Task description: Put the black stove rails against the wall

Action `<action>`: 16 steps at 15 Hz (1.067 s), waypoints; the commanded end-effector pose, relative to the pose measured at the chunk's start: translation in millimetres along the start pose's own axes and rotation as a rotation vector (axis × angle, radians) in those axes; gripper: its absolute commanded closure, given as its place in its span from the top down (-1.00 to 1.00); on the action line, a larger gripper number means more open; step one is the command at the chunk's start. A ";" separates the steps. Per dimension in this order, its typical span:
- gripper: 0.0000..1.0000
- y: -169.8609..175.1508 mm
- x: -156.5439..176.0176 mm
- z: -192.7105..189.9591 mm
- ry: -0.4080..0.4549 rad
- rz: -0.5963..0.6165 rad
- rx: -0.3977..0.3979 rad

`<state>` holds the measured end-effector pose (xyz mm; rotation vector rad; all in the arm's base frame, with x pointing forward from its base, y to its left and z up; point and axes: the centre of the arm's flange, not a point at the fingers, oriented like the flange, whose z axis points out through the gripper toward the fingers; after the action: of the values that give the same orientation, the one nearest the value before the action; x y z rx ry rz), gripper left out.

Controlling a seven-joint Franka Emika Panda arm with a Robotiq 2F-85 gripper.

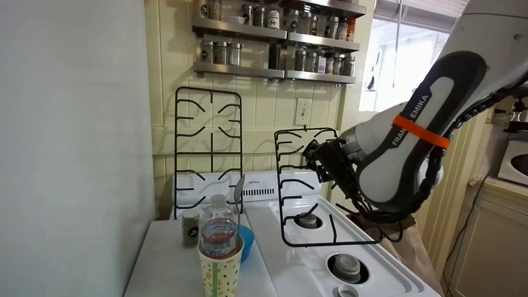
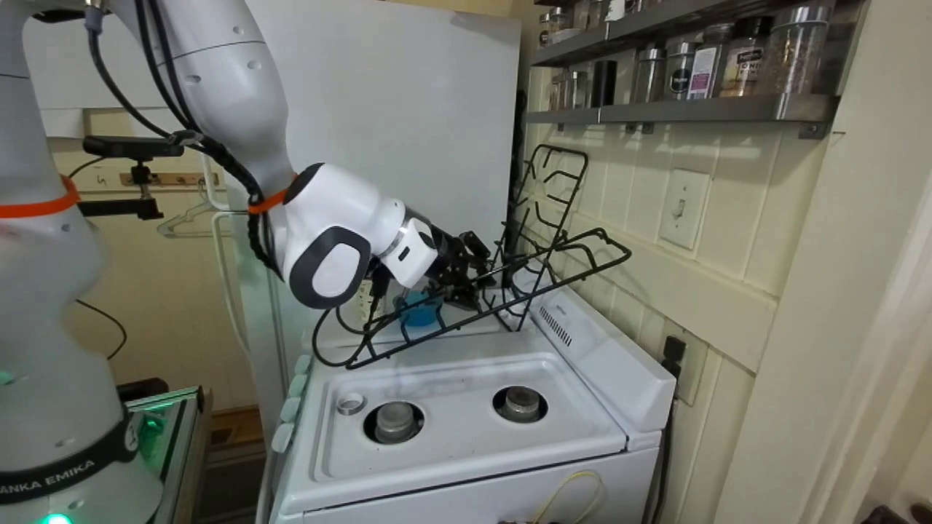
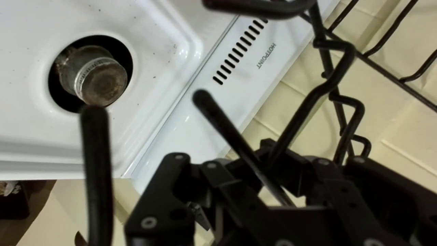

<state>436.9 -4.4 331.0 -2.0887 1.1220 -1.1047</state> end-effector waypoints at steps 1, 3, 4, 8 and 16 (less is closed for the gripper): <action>-1.00 9.4 18.7 -18.2 -0.123 -0.078 0.112; -1.00 10.7 6.9 -17.6 -0.179 -0.135 0.118; -1.00 12.3 4.6 -19.4 -0.195 -0.149 0.133; -1.00 26.1 19.2 -34.9 -0.183 -0.181 0.214; -1.00 17.6 48.3 -29.3 -0.114 -0.214 0.289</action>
<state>403.6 -54.3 334.4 -2.1004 0.6978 -1.1086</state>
